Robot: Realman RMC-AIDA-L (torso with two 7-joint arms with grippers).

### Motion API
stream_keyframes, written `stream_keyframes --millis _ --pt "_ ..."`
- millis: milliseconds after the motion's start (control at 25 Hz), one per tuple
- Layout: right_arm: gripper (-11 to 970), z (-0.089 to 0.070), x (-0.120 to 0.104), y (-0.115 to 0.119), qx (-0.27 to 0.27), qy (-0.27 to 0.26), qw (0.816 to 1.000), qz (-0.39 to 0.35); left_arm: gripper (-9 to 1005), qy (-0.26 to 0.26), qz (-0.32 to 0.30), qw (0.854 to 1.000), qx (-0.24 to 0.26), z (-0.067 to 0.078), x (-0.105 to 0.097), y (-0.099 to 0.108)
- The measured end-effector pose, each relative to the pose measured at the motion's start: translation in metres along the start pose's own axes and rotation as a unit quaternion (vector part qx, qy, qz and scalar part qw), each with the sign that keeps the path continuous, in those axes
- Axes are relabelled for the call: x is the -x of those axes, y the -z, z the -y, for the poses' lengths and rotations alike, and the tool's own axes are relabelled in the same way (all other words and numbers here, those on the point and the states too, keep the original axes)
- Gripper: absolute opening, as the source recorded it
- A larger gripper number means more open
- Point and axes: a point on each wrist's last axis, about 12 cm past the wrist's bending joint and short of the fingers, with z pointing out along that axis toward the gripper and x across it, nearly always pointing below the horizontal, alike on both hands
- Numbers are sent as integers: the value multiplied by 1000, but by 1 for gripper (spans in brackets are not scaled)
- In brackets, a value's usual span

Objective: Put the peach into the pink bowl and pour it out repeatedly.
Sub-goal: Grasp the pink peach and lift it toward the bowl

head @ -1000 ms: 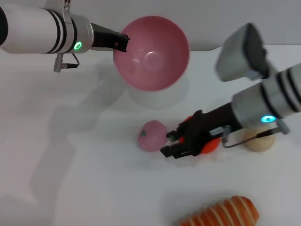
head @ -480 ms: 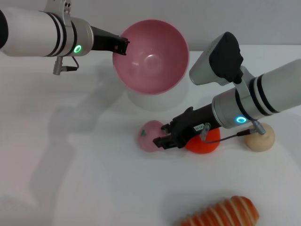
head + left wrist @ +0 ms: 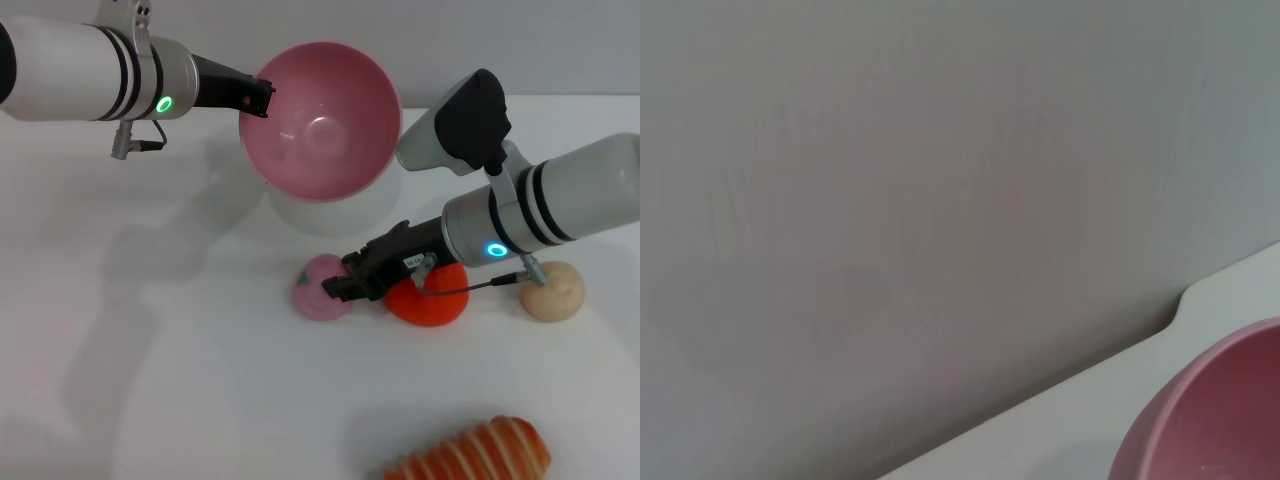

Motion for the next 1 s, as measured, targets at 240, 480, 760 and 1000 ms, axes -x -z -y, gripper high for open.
stream_keyframes --millis 240,480,760,1000 --pt "446 1 1 -9 -5 -14 1000 1 97 -6 0 1000 -1 0 -1 0" --pt "446 0 1 -16 -12 -20 1000 -6 97 -4 -1 1000 1 -2 -3 1" --pt "399 -1 0 -18 -19 -16 1000 -5 97 -2 -1 1000 5 -4 -4 1" --pt "152 -5 1 -14 -9 -8 1000 0 98 -2 0 1000 6 -5 -4 1"
